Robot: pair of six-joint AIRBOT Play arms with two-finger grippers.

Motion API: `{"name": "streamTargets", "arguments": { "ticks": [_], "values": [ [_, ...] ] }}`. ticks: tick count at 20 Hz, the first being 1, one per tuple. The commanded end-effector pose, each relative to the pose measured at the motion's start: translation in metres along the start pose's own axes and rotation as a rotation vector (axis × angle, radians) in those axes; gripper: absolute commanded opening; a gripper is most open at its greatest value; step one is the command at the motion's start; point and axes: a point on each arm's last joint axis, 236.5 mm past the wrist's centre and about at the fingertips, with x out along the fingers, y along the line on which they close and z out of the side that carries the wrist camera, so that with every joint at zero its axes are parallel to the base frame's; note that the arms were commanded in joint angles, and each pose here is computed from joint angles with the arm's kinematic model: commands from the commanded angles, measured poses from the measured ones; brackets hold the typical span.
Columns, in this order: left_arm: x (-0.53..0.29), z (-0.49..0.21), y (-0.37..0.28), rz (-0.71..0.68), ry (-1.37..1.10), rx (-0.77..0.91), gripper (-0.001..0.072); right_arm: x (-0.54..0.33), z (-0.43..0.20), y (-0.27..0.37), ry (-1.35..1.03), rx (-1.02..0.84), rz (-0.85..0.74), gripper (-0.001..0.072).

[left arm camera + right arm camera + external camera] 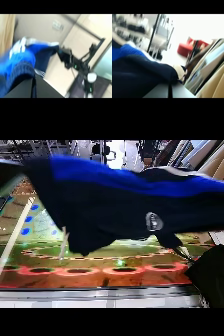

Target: Fold the clothes and pants, and hang the long-sleeved shirts on hangers.

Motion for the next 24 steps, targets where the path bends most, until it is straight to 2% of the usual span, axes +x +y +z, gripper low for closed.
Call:
{"name": "streamTargets", "arguments": {
  "ticks": [1, 3, 4, 6, 9, 11, 14, 15, 16, 17, 18, 20, 21, 24],
  "values": [
    [-0.009, 0.049, -0.059, 0.055, -0.221, 0.227, 0.0006, -0.027, 0.078, -0.025, -0.283, -0.021, -0.099, 0.0009],
    [-0.015, 0.05, -0.017, 0.233, -0.203, 0.268, 0.0006, 0.012, 0.063, -0.022, -0.229, -0.004, -0.079, 0.0009],
    [-0.021, 0.041, 0.02, 0.345, -0.157, 0.228, 0.0006, 0.05, 0.029, -0.013, -0.11, 0.009, -0.034, 0.0009],
    [-0.032, 0.006, 0.094, 0.491, -0.058, 0.051, 0.0006, 0.128, -0.073, 0.018, 0.22, 0.044, 0.09, 0.0009],
    [-0.064, -0.089, 0.221, 0.705, 0.151, -0.156, 0.0007, 0.214, -0.242, 0.069, 0.631, 0.1, 0.236, 0.0009],
    [-0.095, -0.146, 0.301, 0.828, 0.192, -0.307, 0.0006, 0.256, -0.335, 0.093, 0.749, 0.092, 0.274, 0.0009],
    [-0.142, -0.19, 0.419, 1.021, 0.056, -0.46, 0.0012, 0.323, -0.419, 0.102, 0.727, 0.149, 0.197, 0.0012],
    [-0.155, -0.199, 0.449, 1.068, -0.018, -0.509, 0.0171, 0.337, -0.434, 0.107, 0.744, 0.192, 0.19, 0.0102],
    [-0.164, -0.21, 0.472, 1.091, -0.065, -0.563, 0.0553, 0.344, -0.445, 0.113, 0.785, 0.242, 0.192, 0.0374],
    [-0.172, -0.22, 0.484, 1.098, -0.061, -0.594, 0.0698, 0.341, -0.452, 0.115, 0.855, 0.268, 0.21, 0.0581],
    [-0.178, -0.23, 0.487, 1.084, -0.021, -0.613, 0.0694, 0.33, -0.454, 0.114, 0.93, 0.286, 0.233, 0.059],
    [-0.186, -0.251, 0.47, 1.028, 0.1, -0.661, 0.0691, 0.293, -0.46, 0.098, 1.102, 0.33, 0.254, 0.049],
    [-0.193, -0.266, 0.456, 1.009, 0.199, -0.678, 0.0691, 0.267, -0.465, 0.087, 1.202, 0.394, 0.235, 0.0481],
    [-0.209, -0.33, 0.404, 0.999, 0.477, -0.94, 0.0691, 0.18, -0.471, 0.088, 1.411, 0.644, 0.264, 0.0481]
  ]
}}
